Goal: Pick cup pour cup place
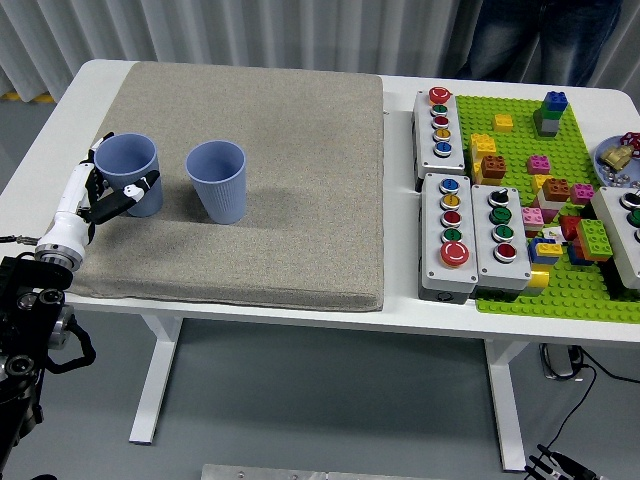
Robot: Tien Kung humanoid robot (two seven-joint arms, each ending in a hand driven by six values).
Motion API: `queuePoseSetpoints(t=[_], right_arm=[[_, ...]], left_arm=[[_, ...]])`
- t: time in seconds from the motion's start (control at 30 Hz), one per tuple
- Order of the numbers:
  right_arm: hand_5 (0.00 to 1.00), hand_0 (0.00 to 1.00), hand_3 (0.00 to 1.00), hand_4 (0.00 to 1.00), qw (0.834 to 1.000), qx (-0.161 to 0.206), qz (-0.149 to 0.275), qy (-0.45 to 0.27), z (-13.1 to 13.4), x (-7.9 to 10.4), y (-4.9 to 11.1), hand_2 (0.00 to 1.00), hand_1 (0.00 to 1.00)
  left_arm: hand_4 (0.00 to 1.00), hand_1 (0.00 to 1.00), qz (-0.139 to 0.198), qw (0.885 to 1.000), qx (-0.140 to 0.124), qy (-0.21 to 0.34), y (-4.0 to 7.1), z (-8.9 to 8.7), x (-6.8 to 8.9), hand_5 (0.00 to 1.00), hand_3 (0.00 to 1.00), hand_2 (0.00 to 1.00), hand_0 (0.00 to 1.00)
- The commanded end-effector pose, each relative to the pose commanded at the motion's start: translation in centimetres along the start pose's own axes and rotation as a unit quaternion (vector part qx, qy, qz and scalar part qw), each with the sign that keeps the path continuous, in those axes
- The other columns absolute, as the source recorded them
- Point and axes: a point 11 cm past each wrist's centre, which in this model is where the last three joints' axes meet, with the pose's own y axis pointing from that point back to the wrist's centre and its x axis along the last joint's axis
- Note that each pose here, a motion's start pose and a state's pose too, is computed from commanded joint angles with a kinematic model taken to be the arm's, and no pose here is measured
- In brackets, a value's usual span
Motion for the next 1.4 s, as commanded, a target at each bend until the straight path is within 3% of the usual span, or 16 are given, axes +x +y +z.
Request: queuePoseSetpoints(t=[0.13,0.17,0.33,0.37,0.53,0.57,0.73,0.77,0.93,0.97,1.4], right_arm=[[0.301,0.759,0.612,0.177,1.0,0.0,0.0,0.0,-0.05,-0.03,0.0,0.709,0.683],[0.299,0.759,0.612,0.176,1.0,0.0,0.0,0.0,-0.04,-0.03,0.0,0.708,0.683],[0.299,0.759,0.612,0.176,1.0,-0.001,0.0,0.001,-0.01,-0.01,0.0,0.708,0.683],[0.298,0.759,0.612,0.176,1.0,0.0,0.0,0.001,-0.02,-0.01,0.0,0.708,0.683],[0.298,0.759,0.612,0.176,1.0,0.0,-0.001,0.001,-0.12,-0.06,0.01,0.708,0.683],[0.298,0.759,0.612,0.176,1.0,0.001,-0.001,0.001,-0.12,-0.07,0.01,0.708,0.683],[0.298,0.759,0.612,0.176,1.0,0.001,-0.001,0.001,-0.14,-0.07,0.01,0.708,0.683],[0.297,0.759,0.612,0.176,1.0,0.0,-0.001,0.001,-0.13,-0.06,0.02,0.707,0.683],[0.297,0.759,0.612,0.176,1.0,0.0,-0.001,0.002,-0.11,-0.04,0.02,0.707,0.683],[0.297,0.759,0.611,0.177,1.0,0.0,-0.001,0.002,-0.12,-0.04,0.02,0.707,0.683],[0.296,0.759,0.612,0.177,1.0,0.0,-0.002,0.002,-0.19,-0.08,0.03,0.707,0.683]], left_arm=[[0.85,0.801,0.008,1.0,0.001,0.0,-0.03,-0.05,0.03,0.288,0.998,0.998,0.77],[0.843,0.694,0.01,1.0,0.001,0.0,-0.01,-0.07,0.04,0.286,0.998,0.948,0.711],[0.843,0.694,0.013,1.0,0.001,-0.002,0.03,-0.11,0.07,0.286,0.998,0.948,0.711],[0.837,0.676,0.013,1.0,0.001,-0.002,0.02,-0.09,0.09,0.274,0.998,0.934,0.667],[0.837,0.676,0.013,1.0,0.002,-0.001,0.02,-0.17,0.02,0.274,0.998,0.934,0.667],[0.835,0.671,0.012,1.0,0.003,0.001,0.01,-0.19,-0.04,0.276,0.996,0.929,0.591],[0.835,0.671,0.014,1.0,0.001,0.001,-0.01,-0.11,-0.1,0.276,0.996,0.929,0.591],[0.828,0.683,0.016,1.0,0.0,0.001,-0.01,-0.08,-0.07,0.274,0.877,0.928,0.614],[0.828,0.683,0.022,1.0,-0.003,0.002,0.03,0.0,0.08,0.274,0.877,0.928,0.614],[0.804,0.68,0.023,1.0,-0.003,0.002,0.03,0.02,0.1,0.235,0.768,0.912,0.615],[0.797,0.681,0.026,1.0,-0.007,0.003,0.0,0.17,0.17,0.236,0.766,0.909,0.615]])
